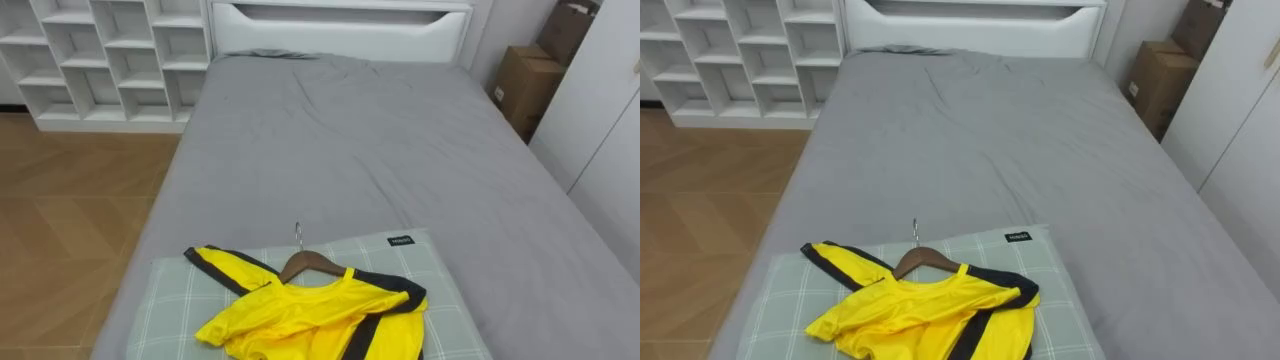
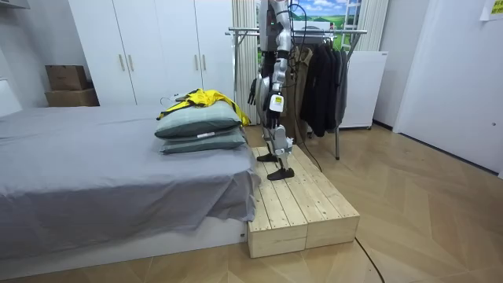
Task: Hang clothes
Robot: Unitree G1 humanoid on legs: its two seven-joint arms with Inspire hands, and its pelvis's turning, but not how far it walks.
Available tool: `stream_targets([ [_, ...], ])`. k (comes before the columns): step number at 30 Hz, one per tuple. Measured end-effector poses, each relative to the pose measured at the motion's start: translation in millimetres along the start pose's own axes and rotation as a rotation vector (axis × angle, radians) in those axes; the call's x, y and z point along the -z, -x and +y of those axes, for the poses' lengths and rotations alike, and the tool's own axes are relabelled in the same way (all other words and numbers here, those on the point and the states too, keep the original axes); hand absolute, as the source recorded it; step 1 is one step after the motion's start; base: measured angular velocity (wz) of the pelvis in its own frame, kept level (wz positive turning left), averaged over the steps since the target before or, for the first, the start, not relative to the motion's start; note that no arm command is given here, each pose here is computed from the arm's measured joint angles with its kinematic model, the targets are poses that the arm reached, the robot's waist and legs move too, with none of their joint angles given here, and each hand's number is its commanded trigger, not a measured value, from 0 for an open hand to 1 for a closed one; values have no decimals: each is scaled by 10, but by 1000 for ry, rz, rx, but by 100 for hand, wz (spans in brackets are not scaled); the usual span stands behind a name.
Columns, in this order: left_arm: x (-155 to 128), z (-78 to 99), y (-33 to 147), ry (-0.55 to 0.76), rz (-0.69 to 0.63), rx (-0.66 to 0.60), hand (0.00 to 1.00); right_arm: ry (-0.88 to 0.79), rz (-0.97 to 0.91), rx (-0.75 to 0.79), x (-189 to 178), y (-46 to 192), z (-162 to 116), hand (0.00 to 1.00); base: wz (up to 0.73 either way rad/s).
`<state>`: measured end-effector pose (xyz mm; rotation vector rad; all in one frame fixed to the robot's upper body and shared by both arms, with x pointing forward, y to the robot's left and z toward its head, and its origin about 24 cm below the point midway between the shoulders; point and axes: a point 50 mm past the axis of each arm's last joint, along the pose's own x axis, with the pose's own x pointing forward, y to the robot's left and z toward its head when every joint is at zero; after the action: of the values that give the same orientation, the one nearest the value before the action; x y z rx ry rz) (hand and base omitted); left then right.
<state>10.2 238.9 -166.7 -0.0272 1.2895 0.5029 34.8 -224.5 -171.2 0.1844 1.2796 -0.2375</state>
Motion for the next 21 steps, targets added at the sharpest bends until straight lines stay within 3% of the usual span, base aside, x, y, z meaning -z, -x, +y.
stream_targets([
  [21,-110,-28,-13,6,-42,-25,0,-64,2,-3,-1,-6,14,0,-1],
])
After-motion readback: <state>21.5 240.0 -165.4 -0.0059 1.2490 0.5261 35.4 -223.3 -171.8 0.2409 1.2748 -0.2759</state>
